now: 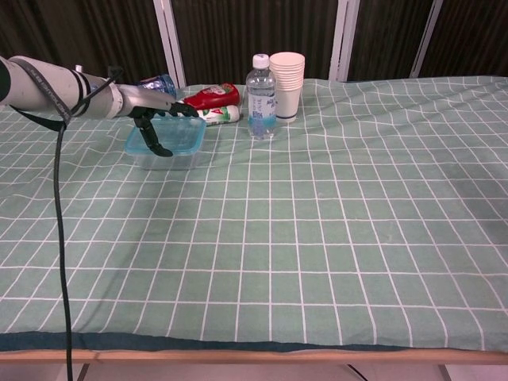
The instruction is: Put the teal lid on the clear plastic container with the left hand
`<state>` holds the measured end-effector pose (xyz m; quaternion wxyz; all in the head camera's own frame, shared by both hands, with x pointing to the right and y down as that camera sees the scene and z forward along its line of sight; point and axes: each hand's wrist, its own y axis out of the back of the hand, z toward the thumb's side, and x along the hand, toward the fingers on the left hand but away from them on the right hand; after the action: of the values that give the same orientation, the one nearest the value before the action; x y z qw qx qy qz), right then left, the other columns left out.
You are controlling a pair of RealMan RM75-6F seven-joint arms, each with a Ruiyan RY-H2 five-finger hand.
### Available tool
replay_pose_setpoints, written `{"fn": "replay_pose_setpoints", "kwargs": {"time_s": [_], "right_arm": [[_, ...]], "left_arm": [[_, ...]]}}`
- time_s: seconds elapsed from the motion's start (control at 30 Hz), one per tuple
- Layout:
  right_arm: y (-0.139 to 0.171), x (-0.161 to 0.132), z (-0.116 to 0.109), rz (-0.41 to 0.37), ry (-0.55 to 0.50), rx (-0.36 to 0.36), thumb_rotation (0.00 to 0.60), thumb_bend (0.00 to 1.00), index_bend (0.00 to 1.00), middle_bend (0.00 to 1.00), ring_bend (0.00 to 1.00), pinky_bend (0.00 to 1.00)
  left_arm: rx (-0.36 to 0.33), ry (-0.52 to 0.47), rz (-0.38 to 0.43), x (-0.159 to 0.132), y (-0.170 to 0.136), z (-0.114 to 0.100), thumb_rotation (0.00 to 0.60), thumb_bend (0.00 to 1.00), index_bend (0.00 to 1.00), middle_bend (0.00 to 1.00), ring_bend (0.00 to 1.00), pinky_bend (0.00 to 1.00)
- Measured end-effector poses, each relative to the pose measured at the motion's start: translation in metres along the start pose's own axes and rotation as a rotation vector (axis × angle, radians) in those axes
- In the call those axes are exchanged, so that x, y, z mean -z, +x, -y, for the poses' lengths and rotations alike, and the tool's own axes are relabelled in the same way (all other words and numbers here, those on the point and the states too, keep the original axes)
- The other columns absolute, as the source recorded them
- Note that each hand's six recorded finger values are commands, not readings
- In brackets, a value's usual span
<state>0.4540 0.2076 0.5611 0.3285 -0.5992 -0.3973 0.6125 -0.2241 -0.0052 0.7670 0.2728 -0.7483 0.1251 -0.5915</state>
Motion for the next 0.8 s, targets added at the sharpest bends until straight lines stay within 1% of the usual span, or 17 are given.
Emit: {"fn": "replay_pose_setpoints", "kwargs": {"time_s": [0.8], "right_arm": [[0.0022,0.0019,-0.0033,0.001,-0.007,0.012,0.600,0.12,0.00,0.00,0.00,0.00]], "left_arm": [[-0.045,-0.002,0.009,-0.0048,-0.0024,-0.0083,0.600,0.20,0.00,0.00,0.00,0.00]]}}
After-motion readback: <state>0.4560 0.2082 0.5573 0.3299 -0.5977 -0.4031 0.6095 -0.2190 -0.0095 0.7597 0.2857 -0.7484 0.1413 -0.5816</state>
